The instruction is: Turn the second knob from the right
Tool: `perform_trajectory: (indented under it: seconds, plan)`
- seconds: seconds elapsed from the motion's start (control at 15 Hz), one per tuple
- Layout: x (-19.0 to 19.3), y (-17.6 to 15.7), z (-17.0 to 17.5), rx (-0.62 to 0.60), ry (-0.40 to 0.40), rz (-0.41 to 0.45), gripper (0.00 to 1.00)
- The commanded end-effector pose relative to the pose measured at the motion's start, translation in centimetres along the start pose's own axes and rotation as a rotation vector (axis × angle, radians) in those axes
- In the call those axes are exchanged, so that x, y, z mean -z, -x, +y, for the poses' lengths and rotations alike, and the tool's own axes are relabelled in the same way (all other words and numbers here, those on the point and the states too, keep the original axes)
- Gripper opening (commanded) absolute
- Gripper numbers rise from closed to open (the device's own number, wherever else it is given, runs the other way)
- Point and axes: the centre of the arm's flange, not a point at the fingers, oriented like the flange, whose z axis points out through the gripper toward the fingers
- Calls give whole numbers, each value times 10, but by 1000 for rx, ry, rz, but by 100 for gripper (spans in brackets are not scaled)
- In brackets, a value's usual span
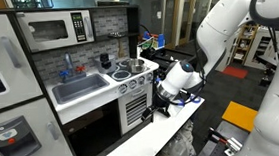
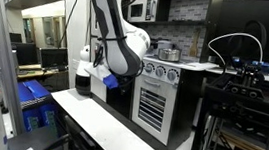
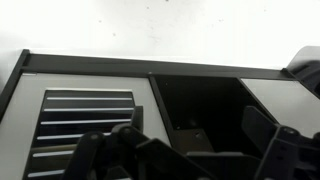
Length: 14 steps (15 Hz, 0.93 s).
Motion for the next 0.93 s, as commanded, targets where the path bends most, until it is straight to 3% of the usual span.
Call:
perform_trajectory:
  seconds: [0.0, 0.87]
  plan:
    - [55, -46, 18, -2, -3, -51, 100]
    - [64, -46, 17, 48, 50, -34, 100]
